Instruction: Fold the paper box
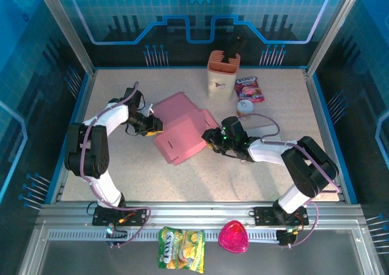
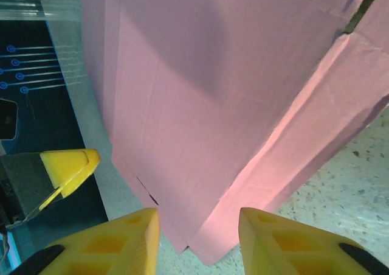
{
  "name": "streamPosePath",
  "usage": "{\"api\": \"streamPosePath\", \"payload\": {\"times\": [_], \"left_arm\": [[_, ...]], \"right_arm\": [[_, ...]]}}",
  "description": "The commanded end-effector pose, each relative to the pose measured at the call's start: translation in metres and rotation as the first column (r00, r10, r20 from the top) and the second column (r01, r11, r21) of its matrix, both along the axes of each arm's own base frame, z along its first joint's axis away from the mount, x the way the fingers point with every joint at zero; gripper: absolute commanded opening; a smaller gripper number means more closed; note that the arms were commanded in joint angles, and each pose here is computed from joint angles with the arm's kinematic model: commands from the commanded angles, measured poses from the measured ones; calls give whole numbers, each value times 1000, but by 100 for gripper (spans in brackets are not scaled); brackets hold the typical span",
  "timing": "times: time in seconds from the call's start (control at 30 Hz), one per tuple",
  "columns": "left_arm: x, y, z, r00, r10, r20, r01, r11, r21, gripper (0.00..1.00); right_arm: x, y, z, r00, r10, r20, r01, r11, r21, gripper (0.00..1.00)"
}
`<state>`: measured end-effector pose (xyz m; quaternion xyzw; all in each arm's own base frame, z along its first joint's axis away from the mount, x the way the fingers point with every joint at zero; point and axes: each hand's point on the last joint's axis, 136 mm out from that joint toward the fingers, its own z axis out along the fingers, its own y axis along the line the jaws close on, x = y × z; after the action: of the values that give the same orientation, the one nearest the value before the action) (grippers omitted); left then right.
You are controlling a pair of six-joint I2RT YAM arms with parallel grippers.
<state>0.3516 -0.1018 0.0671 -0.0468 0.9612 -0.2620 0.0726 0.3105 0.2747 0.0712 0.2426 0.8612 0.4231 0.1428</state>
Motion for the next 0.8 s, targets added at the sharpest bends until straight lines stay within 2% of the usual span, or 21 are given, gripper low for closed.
{"api": "streamPosePath", "payload": {"times": [0.0,0.43,0.67,0.77], "left_arm": [[-15,-2,-12,997,-69,-28,69,998,-5,39],[-34,-11,-29,994,-87,-69,84,995,-50,39],[-38,-3,-37,994,-82,-73,83,996,14,41],[-32,3,-31,997,-69,-36,71,996,55,49]], "right_arm": [[1,2,13,999,38,19,-38,999,9,40],[1,5,16,997,67,24,-68,998,19,40],[-2,5,16,997,75,23,-76,997,22,40],[-3,6,15,996,82,21,-83,996,22,40]]}}
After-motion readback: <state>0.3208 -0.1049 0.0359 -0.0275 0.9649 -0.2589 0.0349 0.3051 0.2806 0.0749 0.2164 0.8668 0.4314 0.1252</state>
